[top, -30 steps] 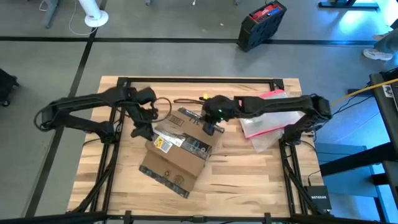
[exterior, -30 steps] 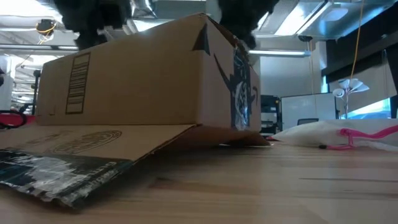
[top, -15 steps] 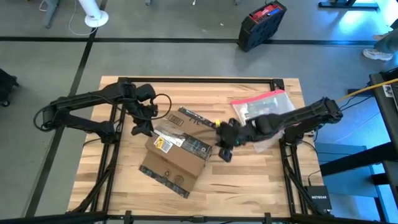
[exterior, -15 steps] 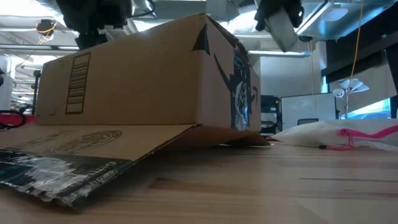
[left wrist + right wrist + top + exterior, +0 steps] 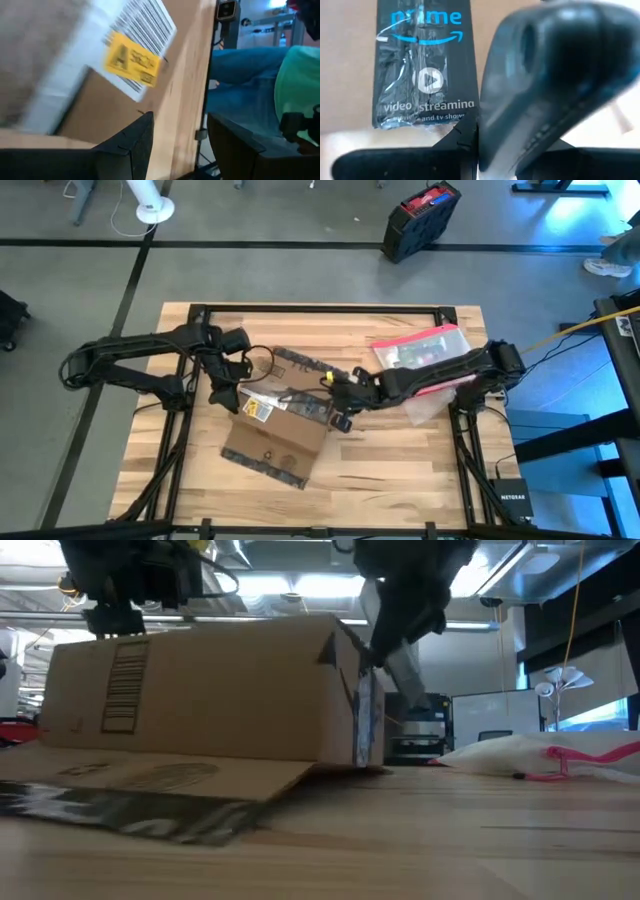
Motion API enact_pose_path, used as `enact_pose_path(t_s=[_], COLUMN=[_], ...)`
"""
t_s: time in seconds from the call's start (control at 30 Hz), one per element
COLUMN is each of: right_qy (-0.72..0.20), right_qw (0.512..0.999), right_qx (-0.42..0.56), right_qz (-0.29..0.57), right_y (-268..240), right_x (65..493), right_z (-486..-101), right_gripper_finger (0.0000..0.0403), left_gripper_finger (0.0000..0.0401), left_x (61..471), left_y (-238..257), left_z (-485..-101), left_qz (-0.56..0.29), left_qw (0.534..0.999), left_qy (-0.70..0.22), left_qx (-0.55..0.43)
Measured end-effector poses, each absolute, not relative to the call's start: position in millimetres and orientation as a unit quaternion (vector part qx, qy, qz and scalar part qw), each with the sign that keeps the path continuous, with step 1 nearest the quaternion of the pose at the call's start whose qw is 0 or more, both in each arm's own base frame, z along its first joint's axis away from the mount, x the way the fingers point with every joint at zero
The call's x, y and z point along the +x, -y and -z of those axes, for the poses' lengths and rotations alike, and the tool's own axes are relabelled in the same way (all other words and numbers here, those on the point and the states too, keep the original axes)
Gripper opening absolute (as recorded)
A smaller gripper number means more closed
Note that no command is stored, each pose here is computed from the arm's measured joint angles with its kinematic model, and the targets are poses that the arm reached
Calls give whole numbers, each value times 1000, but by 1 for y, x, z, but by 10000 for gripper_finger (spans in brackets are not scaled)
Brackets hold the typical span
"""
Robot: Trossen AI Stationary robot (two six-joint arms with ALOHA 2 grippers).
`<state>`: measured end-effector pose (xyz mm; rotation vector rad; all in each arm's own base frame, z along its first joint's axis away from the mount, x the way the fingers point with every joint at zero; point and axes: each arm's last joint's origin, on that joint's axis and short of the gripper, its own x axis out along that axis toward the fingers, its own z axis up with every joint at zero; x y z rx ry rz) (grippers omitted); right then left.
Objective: Unpack boxes
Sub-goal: Break down the cardboard box with the gray cutter until it is fully flat
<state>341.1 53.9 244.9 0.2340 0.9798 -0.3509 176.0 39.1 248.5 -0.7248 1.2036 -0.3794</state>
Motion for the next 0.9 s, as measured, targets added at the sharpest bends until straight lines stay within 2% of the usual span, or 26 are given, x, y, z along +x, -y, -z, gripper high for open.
enact_pose_path(t_s=[0.17, 0.4, 0.6, 0.77, 0.9], right_qy=[-461, -428, -435, -444, -438], right_qw=[865, 877, 872, 869, 872], right_qx=[96, 100, 97, 93, 96], right_qz=[175, 196, 202, 197, 198], right_y=[-23, 13, 22, 20, 20], right_x=[347, 354, 351, 346, 342], right_z=[-246, -251, -252, -256, -262], right_gripper_finger=[72, 72, 72, 72, 72], left_gripper_finger=[175, 175, 175, 175, 175], left_x=[179, 192, 191, 191, 191], left_y=[-30, -23, -23, -25, -27], left_z=[-249, -252, -256, -271, -284], left_qz=[186, 195, 198, 219, 189], left_qw=[741, 766, 768, 796, 830], left_qy=[-556, -524, -523, -505, -492], left_qx=[-326, -318, -312, -253, -180])
